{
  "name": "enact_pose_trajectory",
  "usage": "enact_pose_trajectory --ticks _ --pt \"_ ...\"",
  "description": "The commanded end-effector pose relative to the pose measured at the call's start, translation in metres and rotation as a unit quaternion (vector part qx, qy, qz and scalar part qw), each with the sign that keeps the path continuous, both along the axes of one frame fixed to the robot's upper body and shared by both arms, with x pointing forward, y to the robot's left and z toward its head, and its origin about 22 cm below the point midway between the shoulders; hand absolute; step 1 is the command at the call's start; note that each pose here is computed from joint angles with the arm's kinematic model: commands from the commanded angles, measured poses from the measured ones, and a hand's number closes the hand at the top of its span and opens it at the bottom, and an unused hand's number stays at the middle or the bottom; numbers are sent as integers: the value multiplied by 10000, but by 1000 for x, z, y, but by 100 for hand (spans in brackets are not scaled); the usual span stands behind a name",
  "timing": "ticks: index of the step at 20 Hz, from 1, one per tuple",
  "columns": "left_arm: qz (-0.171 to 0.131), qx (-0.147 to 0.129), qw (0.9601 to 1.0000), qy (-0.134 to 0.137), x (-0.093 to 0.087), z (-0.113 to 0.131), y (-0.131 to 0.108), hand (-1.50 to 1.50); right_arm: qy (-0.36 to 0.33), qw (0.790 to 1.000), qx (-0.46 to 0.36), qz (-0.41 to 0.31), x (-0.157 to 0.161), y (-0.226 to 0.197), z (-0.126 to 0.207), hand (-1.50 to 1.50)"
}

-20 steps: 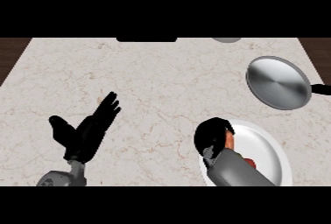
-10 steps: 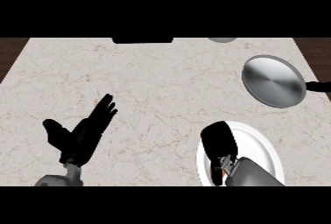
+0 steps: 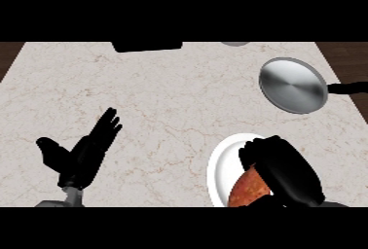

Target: Pick the sweet potato from the plate and place it in the pan

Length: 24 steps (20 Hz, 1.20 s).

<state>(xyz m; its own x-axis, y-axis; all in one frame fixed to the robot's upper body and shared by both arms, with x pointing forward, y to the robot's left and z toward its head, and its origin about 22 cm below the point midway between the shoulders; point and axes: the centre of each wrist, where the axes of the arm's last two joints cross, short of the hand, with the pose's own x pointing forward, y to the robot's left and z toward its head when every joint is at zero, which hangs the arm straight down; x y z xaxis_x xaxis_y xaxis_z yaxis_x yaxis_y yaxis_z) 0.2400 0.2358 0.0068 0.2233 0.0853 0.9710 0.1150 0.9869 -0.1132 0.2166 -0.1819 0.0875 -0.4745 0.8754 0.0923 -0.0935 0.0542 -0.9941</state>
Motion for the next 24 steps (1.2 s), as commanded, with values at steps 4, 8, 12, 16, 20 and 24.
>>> enact_pose_trajectory --ticks 4,8,12,16,20,24 --pt "-69 -26 10000 -47 -5 0 0 0 -532 9755 2127 -158 -31 -62 23 150" --pt "-67 -31 9999 -68 2 1 -10 0 -198 9459 3224 -316 -33 -94 27 150" --pt "-252 29 9996 -139 10 9 -14 0 -1 9333 3527 -674 -16 -158 14 150" --pt "-435 -51 9990 -122 13 7 -16 0 -186 9403 3304 -793 15 -193 -15 150" --pt "-417 -76 9990 -142 13 12 -13 0 -644 9523 2856 -865 58 -196 -18 150" --pt "-525 55 9985 -128 6 2 -21 0 -991 9440 2980 -1014 94 -188 -36 150"
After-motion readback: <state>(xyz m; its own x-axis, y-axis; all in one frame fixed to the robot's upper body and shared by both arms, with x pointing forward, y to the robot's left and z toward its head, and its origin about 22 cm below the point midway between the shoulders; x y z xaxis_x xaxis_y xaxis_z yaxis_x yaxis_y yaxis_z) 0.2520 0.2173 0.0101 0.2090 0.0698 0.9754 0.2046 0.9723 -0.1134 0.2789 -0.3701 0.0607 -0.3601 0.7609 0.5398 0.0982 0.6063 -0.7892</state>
